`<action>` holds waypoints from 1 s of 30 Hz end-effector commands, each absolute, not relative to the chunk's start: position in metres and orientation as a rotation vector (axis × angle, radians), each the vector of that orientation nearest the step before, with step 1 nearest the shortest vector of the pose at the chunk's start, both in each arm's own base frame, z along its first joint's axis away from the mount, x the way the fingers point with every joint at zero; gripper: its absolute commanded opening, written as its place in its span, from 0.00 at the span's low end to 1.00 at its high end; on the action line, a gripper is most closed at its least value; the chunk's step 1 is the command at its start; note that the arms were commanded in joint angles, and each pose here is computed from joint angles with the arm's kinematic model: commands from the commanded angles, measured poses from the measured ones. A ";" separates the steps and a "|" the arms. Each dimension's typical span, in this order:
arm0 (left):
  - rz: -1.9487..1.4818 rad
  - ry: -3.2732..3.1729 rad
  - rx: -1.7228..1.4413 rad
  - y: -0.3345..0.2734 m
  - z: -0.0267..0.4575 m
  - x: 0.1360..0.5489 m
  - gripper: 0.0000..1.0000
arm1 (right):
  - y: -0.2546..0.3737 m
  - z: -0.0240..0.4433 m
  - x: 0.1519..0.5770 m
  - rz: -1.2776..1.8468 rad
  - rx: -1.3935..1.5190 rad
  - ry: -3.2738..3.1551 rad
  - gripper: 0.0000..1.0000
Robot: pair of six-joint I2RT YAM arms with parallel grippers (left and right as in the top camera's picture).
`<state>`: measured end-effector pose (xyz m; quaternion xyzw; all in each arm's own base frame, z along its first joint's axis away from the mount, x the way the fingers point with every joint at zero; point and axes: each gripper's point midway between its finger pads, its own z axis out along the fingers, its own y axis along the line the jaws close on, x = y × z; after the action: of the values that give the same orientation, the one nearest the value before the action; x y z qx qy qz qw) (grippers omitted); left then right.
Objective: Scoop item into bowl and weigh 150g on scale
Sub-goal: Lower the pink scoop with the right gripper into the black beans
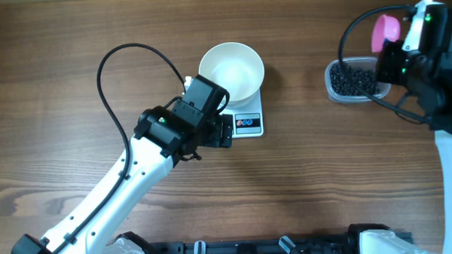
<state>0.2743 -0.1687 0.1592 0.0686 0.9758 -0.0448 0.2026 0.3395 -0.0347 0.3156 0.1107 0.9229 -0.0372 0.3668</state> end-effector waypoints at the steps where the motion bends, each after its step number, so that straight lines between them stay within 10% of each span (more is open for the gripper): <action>1: -0.113 2.713 0.170 -0.165 0.161 0.274 1.00 | -0.058 0.306 0.344 -0.137 0.342 2.403 0.04; 30: -0.114 2.713 0.170 -0.165 0.161 0.274 1.00 | -0.099 0.195 0.367 -0.003 -0.044 2.753 0.04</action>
<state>0.2743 -0.1687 0.1592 0.0686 0.9758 -0.0448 0.2026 0.3639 -0.0866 0.2058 -0.0280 0.9773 0.0243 0.2088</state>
